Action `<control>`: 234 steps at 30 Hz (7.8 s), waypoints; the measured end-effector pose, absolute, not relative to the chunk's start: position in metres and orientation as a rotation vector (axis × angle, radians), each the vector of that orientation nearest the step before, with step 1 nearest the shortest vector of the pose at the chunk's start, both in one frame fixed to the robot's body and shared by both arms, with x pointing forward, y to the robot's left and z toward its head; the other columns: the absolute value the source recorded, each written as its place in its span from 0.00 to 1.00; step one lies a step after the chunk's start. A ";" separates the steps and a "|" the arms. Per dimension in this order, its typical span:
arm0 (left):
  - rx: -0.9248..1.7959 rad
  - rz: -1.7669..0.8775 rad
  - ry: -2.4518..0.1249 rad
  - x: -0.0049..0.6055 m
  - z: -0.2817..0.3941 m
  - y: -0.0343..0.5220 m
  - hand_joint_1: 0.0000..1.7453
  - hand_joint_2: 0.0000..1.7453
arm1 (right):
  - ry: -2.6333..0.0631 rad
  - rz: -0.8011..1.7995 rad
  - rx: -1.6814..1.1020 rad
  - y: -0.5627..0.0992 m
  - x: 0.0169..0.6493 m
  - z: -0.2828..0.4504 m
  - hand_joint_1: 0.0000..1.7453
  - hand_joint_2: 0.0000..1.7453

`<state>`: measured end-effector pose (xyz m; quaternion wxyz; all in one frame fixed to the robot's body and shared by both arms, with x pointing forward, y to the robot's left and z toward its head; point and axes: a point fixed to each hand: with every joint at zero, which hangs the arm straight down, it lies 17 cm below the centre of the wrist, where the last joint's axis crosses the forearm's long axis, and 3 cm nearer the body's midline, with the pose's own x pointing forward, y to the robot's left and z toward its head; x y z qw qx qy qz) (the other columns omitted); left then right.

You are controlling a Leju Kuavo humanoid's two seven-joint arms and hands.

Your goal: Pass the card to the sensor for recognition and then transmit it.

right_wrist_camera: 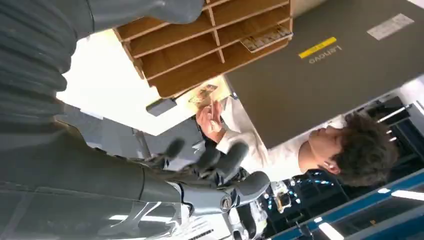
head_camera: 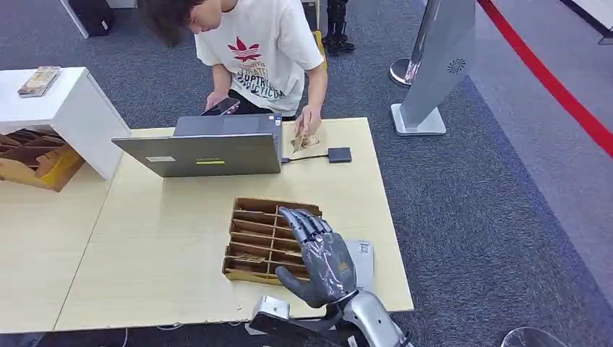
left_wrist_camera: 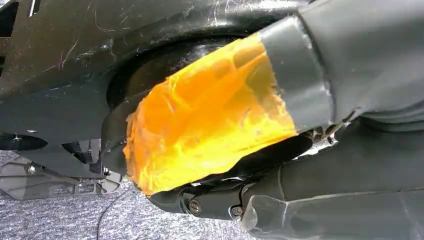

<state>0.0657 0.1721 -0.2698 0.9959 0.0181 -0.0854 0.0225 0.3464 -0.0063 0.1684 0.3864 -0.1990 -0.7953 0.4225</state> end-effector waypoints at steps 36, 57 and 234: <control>0.037 0.042 -0.171 0.066 -0.270 0.173 0.00 0.00 | -1.924 1.191 -0.652 -0.017 0.363 0.130 0.46 1.00; 0.038 0.042 -0.172 0.066 -0.270 0.174 0.00 0.00 | -1.843 1.229 -0.651 -0.023 0.368 0.102 0.37 1.00; 0.017 -0.186 -0.187 0.069 -0.273 0.180 0.00 0.00 | -1.900 1.027 -0.461 0.009 0.535 0.283 0.00 0.00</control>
